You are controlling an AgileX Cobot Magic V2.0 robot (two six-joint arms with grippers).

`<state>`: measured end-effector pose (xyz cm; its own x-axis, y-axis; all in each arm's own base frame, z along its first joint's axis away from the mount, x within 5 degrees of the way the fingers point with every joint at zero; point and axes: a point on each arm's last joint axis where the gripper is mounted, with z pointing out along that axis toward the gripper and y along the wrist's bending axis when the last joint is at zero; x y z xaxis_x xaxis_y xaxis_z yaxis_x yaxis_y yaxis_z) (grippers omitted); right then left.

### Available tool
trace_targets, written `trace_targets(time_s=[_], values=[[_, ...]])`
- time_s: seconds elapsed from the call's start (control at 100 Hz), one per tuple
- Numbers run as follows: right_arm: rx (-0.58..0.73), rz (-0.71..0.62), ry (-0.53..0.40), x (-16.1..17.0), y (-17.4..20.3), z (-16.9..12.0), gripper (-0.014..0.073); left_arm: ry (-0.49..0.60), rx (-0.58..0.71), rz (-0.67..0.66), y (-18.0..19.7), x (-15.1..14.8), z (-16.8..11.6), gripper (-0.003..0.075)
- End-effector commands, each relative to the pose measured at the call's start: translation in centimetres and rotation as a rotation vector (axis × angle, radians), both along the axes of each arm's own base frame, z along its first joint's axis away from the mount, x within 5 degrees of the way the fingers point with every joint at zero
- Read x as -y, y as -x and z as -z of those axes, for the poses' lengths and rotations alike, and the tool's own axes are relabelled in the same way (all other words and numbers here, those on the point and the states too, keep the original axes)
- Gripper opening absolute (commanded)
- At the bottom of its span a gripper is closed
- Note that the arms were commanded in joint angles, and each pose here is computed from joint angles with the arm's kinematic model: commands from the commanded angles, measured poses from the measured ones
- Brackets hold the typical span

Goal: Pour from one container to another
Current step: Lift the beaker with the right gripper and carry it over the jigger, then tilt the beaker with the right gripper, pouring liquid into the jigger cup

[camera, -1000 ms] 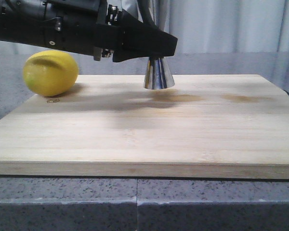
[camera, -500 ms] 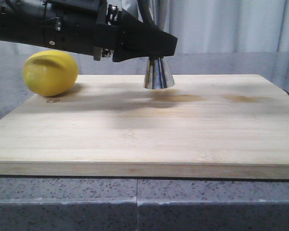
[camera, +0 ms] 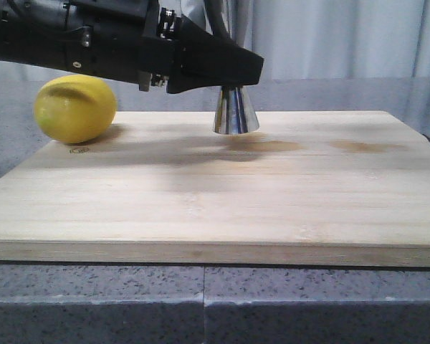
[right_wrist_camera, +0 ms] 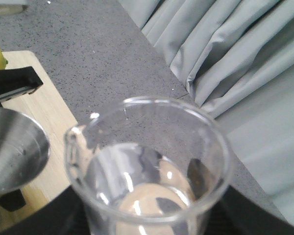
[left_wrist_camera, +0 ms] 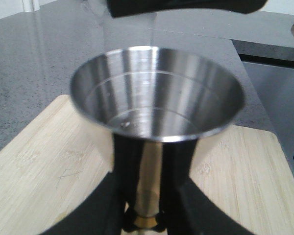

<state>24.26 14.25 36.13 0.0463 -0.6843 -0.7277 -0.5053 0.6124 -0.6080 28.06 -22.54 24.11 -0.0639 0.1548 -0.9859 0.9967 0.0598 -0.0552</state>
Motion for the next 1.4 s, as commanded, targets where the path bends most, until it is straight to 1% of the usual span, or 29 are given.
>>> trace_targets(time_s=[0.0, 0.14, 0.29, 0.56, 0.75, 1.01, 1.39], values=[[0.100, -0.032, -0.027, -0.1, 0.2, -2.3, 0.0310, 0.119, 0.034, 0.041, 0.6, 0.3, -3.0, 0.0059], [0.089, -0.034, 0.002, -0.4, -0.3, -1.7, 0.0310, 0.122, 0.034, 0.046, 0.7, 0.3, -3.0, 0.0059], [0.087, -0.047, 0.004, -0.8, -0.4, -1.5, 0.0310, 0.122, 0.034, 0.046, 0.7, 0.3, -3.0, 0.0059], [0.085, -0.073, 0.065, -1.6, -0.6, -0.7, 0.0310, 0.122, 0.034, 0.046, 0.7, 0.3, -3.0, 0.0059], [0.111, -0.095, 0.119, -2.0, -0.4, -0.7, 0.0310, 0.122, 0.034, 0.046, 0.7, 0.3, -3.0, 0.0059], [0.128, -0.093, 0.170, -1.9, -0.5, -0.5, 0.0310, 0.122, 0.034, 0.046, 0.7, 0.3, -3.0, 0.0059], [0.147, -0.107, 0.208, -2.1, -0.6, -0.4, 0.0310, 0.122, 0.034, 0.046, 0.7, 0.3, -3.0, 0.0059]])
